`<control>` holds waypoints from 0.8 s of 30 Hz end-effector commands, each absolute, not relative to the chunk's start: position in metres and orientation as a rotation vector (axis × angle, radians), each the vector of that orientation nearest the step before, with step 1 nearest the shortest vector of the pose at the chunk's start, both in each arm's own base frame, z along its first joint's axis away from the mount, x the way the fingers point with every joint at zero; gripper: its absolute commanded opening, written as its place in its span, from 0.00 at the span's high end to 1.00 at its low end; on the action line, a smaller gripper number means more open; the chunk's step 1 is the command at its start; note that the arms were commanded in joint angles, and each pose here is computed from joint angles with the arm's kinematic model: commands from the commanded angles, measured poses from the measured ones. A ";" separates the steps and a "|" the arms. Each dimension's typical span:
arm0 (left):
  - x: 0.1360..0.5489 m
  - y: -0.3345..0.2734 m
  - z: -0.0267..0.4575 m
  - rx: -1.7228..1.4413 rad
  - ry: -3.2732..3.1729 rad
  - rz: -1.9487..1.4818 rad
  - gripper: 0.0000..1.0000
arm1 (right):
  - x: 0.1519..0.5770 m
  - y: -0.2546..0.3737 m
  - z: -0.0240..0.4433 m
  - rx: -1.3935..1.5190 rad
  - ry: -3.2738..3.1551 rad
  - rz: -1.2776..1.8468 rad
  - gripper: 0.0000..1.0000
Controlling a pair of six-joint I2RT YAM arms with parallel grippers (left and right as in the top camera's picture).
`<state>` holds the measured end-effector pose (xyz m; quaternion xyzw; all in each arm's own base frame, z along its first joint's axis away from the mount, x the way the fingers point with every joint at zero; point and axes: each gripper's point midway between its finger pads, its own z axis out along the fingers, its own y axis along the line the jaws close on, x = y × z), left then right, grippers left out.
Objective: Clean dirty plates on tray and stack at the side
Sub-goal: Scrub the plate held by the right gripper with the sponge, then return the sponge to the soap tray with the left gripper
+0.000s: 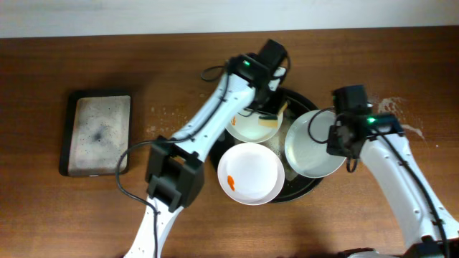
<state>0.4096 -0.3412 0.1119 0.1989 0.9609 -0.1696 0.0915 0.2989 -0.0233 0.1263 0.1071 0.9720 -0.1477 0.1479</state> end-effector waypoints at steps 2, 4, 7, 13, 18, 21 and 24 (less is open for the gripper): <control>0.414 -0.325 0.150 0.688 2.779 -0.639 0.98 | 0.305 -0.029 0.161 0.211 2.651 -0.681 0.96; 0.418 -0.318 0.157 0.676 2.766 -0.637 0.98 | 0.309 -0.029 0.172 0.176 2.588 -0.775 0.96; 0.424 -0.307 0.174 0.661 2.728 -0.637 0.98 | 0.318 -0.028 0.206 0.111 2.412 -0.977 0.96; 0.422 -0.305 0.174 0.666 2.735 -0.632 0.98 | 0.321 -0.007 0.242 -0.037 2.194 -1.186 0.96; 0.425 -0.301 0.173 0.657 2.736 -0.609 0.97 | 0.317 0.018 0.258 -0.144 2.084 -1.248 0.96; 0.426 -0.299 0.172 0.652 2.738 -0.589 0.96 | 0.316 0.020 0.260 -0.156 2.067 -1.261 0.96; 0.426 -0.296 0.171 0.647 2.746 -0.570 0.95 | 0.316 0.020 0.260 -0.156 2.065 -1.263 0.96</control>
